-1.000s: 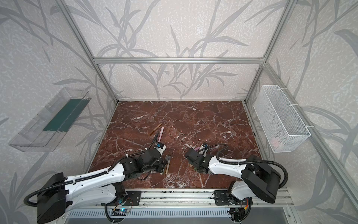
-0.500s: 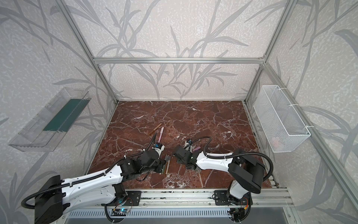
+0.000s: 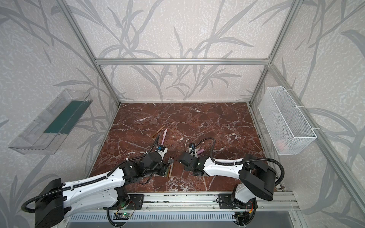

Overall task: Insert the pens into the pen caps
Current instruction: 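Grasp a tan cap with the right gripper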

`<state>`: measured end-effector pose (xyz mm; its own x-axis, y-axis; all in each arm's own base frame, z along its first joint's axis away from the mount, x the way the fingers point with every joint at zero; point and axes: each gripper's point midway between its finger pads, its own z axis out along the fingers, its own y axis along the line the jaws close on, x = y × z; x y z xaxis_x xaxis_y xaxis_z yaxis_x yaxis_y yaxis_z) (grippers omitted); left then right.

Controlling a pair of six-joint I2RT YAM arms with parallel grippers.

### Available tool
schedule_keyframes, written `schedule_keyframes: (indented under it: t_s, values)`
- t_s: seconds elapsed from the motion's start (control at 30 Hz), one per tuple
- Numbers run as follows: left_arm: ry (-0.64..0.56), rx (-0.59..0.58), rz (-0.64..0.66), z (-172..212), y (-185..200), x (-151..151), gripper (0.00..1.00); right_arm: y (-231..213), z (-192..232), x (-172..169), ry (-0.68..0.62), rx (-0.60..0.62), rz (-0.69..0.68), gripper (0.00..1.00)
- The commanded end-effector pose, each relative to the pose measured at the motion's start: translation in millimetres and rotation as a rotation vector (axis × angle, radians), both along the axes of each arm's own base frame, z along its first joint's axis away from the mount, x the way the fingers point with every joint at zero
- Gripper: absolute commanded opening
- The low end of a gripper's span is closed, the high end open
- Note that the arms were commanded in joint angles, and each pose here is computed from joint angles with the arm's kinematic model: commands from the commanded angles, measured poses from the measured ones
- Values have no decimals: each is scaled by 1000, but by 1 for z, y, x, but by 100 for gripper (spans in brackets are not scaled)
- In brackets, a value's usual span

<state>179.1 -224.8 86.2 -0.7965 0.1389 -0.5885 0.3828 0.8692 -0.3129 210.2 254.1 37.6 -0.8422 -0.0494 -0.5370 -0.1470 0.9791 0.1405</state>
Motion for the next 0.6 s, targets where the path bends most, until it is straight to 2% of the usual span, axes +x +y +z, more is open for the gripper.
schedule_keyframes:
  t_s: [0.0,0.57]
  values:
    - [-8,9,10,0,4,0,0,5,4,1,-14,23,65,60]
    - [-50,-12,20,16,5,4,0,12,-15,-23,105,58,183,60]
